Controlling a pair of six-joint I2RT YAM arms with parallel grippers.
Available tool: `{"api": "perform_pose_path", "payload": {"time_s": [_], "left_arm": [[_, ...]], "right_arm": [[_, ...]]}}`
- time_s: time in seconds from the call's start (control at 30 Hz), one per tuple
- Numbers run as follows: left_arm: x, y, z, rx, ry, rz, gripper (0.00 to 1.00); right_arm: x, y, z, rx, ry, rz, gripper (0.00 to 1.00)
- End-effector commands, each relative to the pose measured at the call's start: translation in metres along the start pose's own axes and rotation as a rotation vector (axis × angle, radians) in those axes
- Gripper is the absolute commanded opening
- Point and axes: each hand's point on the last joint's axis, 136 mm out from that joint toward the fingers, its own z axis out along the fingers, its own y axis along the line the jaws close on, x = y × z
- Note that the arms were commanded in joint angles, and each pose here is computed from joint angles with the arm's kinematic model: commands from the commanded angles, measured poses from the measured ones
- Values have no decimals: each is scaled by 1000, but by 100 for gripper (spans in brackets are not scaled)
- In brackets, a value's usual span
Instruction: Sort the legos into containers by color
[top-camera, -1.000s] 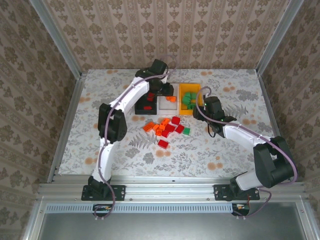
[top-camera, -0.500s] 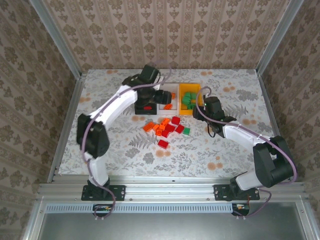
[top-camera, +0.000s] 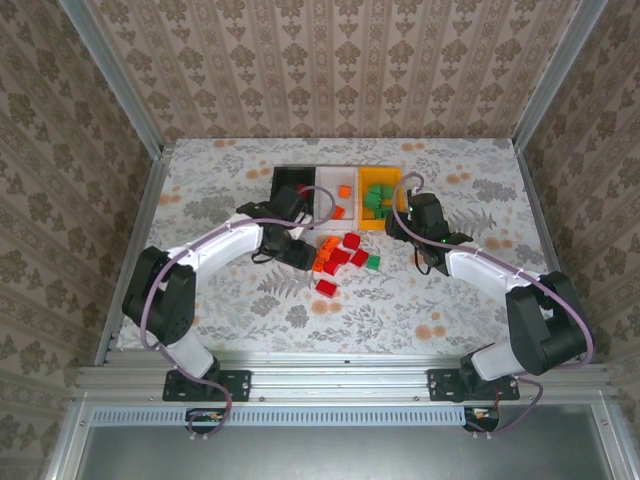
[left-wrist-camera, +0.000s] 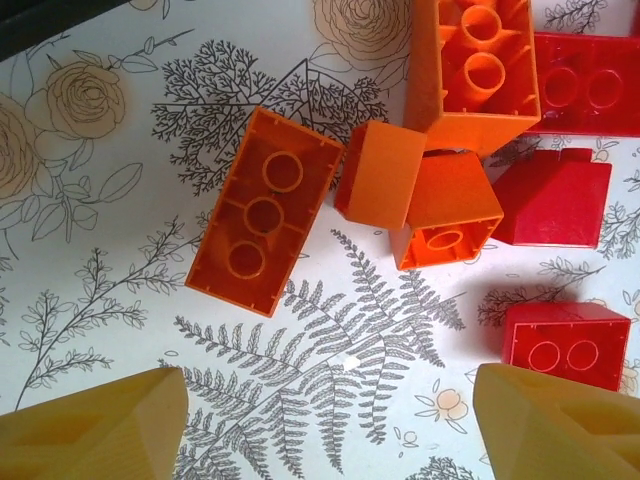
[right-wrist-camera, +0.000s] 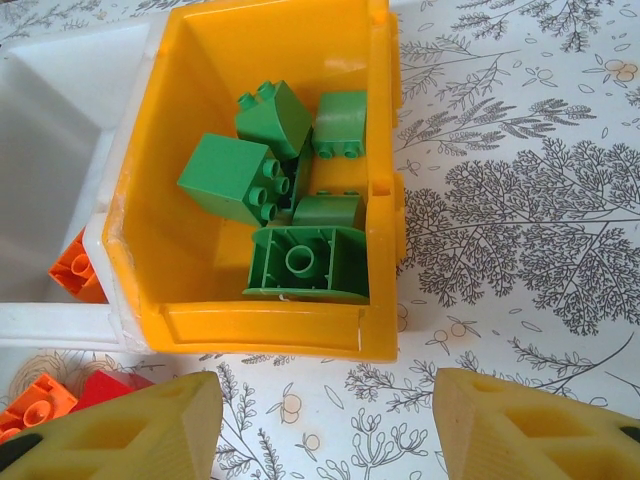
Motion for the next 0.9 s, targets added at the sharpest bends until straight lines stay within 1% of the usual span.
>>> {"api": "perform_pose_path", "payload": {"time_s": [0.0, 0.07, 0.2, 0.3, 0.57, 0.67, 0.8, 0.87], "left_arm": [[3, 23, 14, -124, 73, 55, 77], [4, 28, 21, -151, 94, 60, 76], [2, 26, 35, -134, 105, 76, 74], [-1, 30, 46, -154, 113, 84, 73], [-18, 35, 56, -175, 78, 126, 72], [-20, 40, 59, -170, 66, 113, 71], [-26, 41, 62, -149, 35, 99, 68], [-29, 37, 64, -131, 28, 102, 64]], "right_arm": [[4, -2, 3, -1, 6, 10, 59], [4, -2, 3, -3, 4, 11, 59], [3, -1, 4, -4, 4, 13, 59], [3, -1, 5, -3, 5, 12, 59], [3, 0, 5, -6, 7, 12, 60], [4, 0, 6, -5, 8, 12, 59], [4, 0, 7, -5, 12, 12, 60], [6, 0, 8, -5, 17, 11, 59]]}}
